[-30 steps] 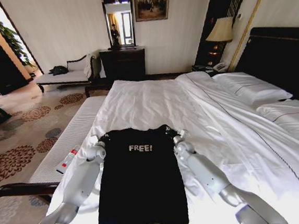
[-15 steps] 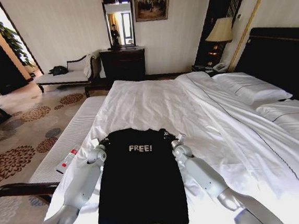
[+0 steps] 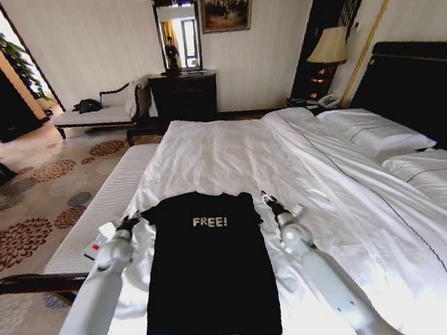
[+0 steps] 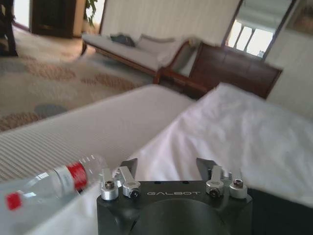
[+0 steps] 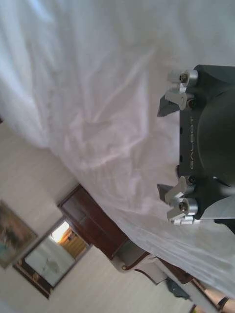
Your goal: Fold the clothes on the bed.
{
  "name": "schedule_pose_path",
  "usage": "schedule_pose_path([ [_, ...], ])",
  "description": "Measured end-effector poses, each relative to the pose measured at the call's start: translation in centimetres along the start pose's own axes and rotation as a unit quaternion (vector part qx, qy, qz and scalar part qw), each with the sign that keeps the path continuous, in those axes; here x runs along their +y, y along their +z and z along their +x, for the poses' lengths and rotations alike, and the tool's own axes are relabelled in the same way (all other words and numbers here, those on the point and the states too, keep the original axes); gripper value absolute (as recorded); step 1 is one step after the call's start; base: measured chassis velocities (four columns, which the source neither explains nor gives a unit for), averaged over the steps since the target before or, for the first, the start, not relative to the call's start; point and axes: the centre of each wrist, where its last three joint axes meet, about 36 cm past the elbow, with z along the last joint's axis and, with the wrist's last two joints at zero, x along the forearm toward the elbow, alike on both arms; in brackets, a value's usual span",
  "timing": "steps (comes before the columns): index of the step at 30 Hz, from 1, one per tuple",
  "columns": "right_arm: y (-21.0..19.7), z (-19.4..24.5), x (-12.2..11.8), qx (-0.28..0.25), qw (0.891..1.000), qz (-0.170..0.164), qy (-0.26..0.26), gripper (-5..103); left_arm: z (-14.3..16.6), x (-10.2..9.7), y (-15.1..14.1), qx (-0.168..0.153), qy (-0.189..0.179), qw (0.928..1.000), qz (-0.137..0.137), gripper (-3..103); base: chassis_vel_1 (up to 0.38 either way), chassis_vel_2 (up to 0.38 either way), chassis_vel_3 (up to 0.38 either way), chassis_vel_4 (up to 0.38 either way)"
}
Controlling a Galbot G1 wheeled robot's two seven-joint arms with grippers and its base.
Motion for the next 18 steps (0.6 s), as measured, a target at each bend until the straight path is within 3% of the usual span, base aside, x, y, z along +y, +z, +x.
schedule_pose_path([
  [2,0.2,0.4,0.1,0.005,1.000,-0.015,0.002,83,1.1,0.4,-0.1,-0.004,0.002,1.0000,-0.002,74,0.000,0.000,0.000,0.000],
  [4,0.7,1.4,0.5,0.014,0.999,-0.043,0.002,93,4.0,1.6,0.6,-0.004,0.000,0.9998,-0.021,85,0.000,0.000,0.000,0.000],
  [5,1.1,1.8,0.7,0.019,0.998,-0.053,0.001,93,5.1,2.2,1.1,-0.004,-0.003,0.9996,-0.029,90,0.000,0.000,0.000,0.000],
  [7,1.4,2.0,0.9,0.020,0.998,-0.060,0.000,97,6.0,2.7,1.6,-0.005,-0.006,0.9993,-0.036,90,0.000,0.000,0.000,0.000],
  [8,2.0,2.5,1.2,0.024,0.997,-0.073,-0.002,99,7.7,3.5,2.5,-0.012,-0.011,0.9988,-0.046,98,0.000,0.000,0.000,0.000],
  [10,2.6,2.9,1.4,0.028,0.996,-0.083,-0.002,102,8.9,3.9,3.2,-0.021,-0.009,0.9986,-0.048,100,0.000,0.000,0.000,0.000],
  [18,3.8,5.1,1.2,0.026,0.993,-0.119,0.010,84,10.5,3.5,5.7,-0.055,0.004,0.9985,-0.003,100,0.000,0.000,0.000,0.000],
])
